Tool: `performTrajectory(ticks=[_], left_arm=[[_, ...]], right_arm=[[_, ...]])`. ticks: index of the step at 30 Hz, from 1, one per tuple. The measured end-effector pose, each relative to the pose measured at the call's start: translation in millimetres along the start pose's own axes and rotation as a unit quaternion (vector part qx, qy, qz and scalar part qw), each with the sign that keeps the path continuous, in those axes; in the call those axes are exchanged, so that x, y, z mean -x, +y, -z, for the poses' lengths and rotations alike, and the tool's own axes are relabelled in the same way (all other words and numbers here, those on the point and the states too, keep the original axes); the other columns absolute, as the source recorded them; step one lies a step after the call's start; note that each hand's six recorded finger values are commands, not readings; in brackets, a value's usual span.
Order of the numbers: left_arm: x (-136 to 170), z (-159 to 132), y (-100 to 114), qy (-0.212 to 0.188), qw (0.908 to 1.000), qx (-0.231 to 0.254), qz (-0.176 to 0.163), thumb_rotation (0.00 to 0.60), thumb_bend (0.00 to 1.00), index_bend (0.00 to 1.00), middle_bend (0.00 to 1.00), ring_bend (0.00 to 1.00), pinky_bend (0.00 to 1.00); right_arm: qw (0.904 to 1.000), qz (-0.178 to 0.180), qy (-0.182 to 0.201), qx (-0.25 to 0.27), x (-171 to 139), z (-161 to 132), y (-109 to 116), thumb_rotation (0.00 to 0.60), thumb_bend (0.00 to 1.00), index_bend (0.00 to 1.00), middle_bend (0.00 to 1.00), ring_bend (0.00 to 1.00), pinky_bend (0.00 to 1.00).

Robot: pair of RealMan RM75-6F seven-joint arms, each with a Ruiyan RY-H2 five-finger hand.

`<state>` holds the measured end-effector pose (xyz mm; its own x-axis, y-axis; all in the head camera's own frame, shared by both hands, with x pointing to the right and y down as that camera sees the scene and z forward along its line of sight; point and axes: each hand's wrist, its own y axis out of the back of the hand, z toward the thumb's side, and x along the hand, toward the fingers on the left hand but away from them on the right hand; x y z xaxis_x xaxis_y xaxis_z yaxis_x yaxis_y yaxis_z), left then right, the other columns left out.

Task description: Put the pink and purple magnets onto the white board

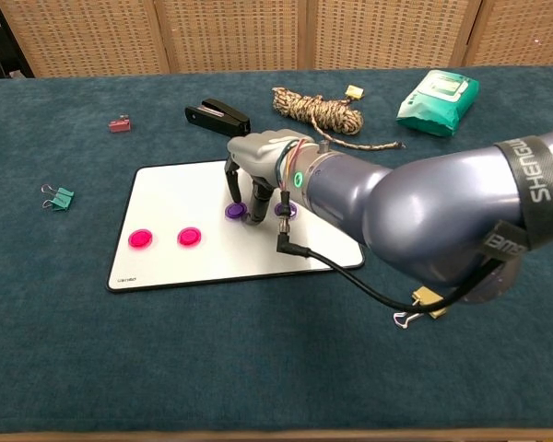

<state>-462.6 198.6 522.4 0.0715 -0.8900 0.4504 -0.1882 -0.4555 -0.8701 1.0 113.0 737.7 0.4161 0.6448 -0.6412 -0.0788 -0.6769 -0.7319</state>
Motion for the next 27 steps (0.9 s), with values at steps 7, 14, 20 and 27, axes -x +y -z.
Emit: performTrajectory(ticks=[7, 14, 20, 27], left_arm=[[0, 0, -1, 0.000, 1.0000, 0.000, 0.001, 0.600, 0.28, 0.00, 0.00, 0.00, 0.00], [0, -1, -1, 0.000, 1.0000, -0.001, 0.002, 0.600, 0.28, 0.00, 0.00, 0.00, 0.00], [2, -4, -2, -0.005, 1.0000, -0.002, 0.002, 0.600, 0.28, 0.00, 0.00, 0.00, 0.00], [4, -7, -4, -0.013, 0.9999, -0.003, 0.005, 0.600, 0.28, 0.00, 0.00, 0.00, 0.00]], right_arm=[[0.9999, -0.007, 0.009, 0.010, -2, -1, 2, 0.600, 0.47, 0.30, 0.00, 0.00, 0.00], [0.9994, 0.010, 0.028, 0.017, -12, -9, 16, 0.600, 0.47, 0.31, 0.00, 0.00, 0.00], [0.9978, 0.036, 0.052, 0.020, -28, -14, 37, 0.600, 0.47, 0.31, 0.00, 0.00, 0.00], [0.9930, 0.089, 0.077, 0.002, -59, 0, 68, 0.600, 0.34, 0.22, 0.00, 0.00, 0.00]])
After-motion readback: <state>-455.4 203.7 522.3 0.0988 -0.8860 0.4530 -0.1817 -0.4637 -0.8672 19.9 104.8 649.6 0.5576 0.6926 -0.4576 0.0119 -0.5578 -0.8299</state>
